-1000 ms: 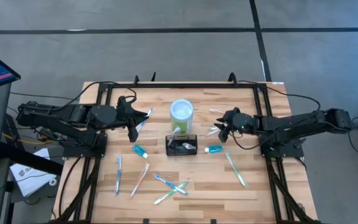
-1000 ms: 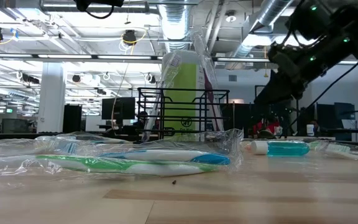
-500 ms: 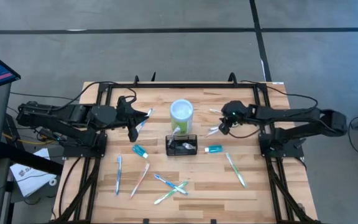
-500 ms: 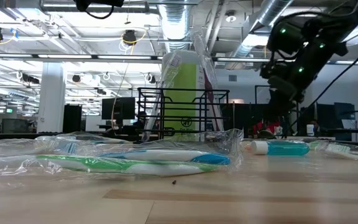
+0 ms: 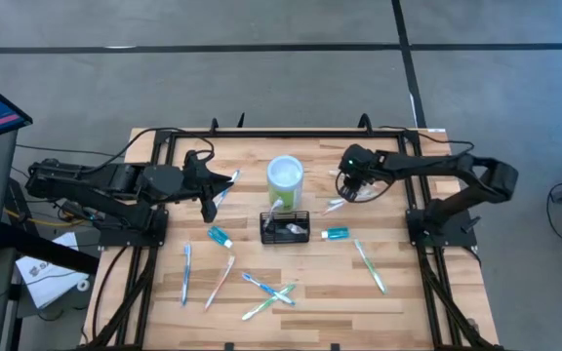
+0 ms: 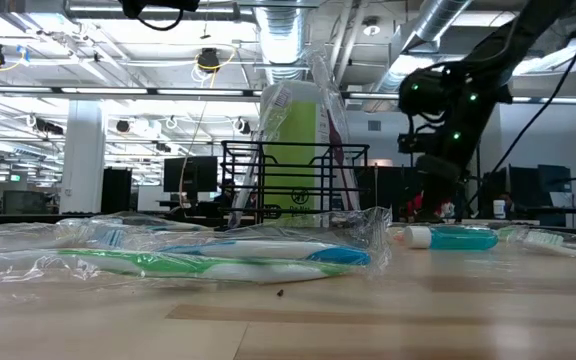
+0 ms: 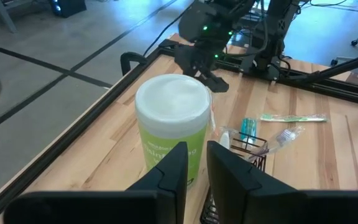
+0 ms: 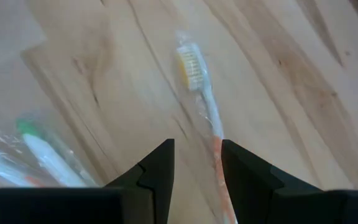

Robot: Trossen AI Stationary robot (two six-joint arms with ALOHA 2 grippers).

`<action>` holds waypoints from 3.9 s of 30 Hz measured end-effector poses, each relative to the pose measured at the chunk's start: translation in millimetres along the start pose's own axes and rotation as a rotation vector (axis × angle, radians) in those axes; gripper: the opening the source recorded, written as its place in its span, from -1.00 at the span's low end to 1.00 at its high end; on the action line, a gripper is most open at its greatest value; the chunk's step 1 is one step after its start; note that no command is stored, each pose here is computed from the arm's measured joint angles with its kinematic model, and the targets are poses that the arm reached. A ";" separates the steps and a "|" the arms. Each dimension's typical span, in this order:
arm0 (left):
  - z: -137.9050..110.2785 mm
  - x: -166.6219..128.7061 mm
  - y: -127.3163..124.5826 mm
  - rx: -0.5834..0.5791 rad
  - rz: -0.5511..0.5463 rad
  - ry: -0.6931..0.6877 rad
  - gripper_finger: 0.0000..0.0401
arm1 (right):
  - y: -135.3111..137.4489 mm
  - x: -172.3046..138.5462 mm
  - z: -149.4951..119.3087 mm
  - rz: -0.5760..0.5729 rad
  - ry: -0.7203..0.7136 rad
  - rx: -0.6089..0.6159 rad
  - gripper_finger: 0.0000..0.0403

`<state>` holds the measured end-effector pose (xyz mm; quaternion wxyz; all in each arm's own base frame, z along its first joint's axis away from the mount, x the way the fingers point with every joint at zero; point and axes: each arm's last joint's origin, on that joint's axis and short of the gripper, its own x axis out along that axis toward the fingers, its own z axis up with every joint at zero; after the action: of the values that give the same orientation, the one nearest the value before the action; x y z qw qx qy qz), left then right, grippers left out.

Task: Pick & Place toothbrushing station
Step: Put the top right orange toothbrush into the wire organizer

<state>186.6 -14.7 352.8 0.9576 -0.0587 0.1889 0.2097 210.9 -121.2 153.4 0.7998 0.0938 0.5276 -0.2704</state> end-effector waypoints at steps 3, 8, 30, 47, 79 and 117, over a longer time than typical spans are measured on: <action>0.0 0.0 0.0 0.000 0.000 0.000 -0.73 | -2.3 7.6 2.7 0.033 0.033 -0.015 -0.39; 0.0 0.0 0.0 0.000 0.000 0.000 -0.73 | -7.0 15.9 4.5 0.030 0.073 -0.032 -0.39; 0.0 0.0 0.0 0.000 0.000 0.000 -0.73 | -20.2 12.1 9.3 0.013 0.064 -0.082 -0.39; -2.4 6.7 -3.5 0.014 0.003 0.023 -0.73 | -24.2 13.6 8.4 0.034 0.069 -0.089 -0.39; -1.8 6.6 -3.6 0.007 0.001 0.019 -0.73 | -27.9 37.4 19.0 0.043 0.127 -0.139 -0.84; -1.8 6.6 -3.6 0.007 0.001 0.019 -0.73 | -0.9 -87.2 40.1 0.329 -0.561 -0.094 -1.00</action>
<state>193.1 -15.8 348.7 0.9558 -0.0572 0.1986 0.2091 216.4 -110.3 248.6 0.9503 0.0624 0.2766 -0.1282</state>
